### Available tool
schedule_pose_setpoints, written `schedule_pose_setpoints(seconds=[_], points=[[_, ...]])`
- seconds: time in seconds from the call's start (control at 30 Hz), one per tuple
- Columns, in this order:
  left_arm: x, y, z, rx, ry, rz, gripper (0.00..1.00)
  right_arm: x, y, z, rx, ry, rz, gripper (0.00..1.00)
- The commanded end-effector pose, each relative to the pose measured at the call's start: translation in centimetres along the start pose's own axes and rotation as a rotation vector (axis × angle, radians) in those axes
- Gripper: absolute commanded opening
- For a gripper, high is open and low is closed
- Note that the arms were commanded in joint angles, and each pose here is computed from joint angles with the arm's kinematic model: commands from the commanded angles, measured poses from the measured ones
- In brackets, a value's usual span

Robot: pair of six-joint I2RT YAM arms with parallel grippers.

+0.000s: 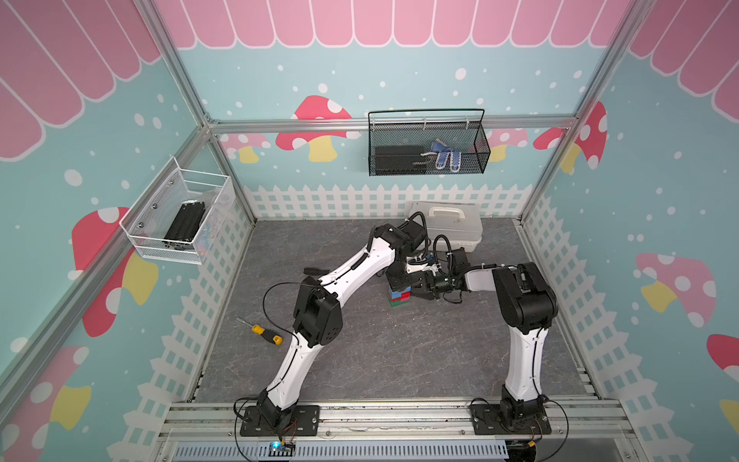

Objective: Assemble the number 5 with lego
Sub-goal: Adjust the lego brick at the center of the board.

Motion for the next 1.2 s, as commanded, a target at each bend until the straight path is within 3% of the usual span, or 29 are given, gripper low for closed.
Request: schedule_pose_setpoints(seconds=[0.0, 0.53, 0.8, 1.03, 1.17], points=[[0.4, 3.0, 0.2, -0.056, 0.013, 0.026, 0.6, -0.8, 0.0, -0.2, -0.008, -0.027, -0.008, 0.51], [0.7, 4.3, 0.7, -0.103, 0.02, 0.027, 0.6, -0.9, 0.4, 0.1, -0.046, -0.025, 0.043, 0.51], [0.9, 4.7, 0.6, -0.112, 0.028, 0.026, 0.6, -1.0, 0.4, 0.1, -0.045, -0.034, 0.041, 0.3], [1.0, 4.6, 0.4, -0.107, 0.038, 0.027, 0.6, -0.3, 0.7, 0.4, -0.055, -0.018, 0.037, 0.44], [1.4, 5.0, 0.2, -0.113, 0.048, 0.033, 0.6, 0.3, 0.7, 0.6, -0.052, -0.008, 0.019, 0.45]])
Point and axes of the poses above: each gripper's point midway between its finger pads, its own y axis back along the fingers, its own x axis along the line the jaws close on, z = x × y, the point moved 3 cm from there along y, back along the fingers, and after that the axes turned 3 degrees about y, right-handed, at the moved point
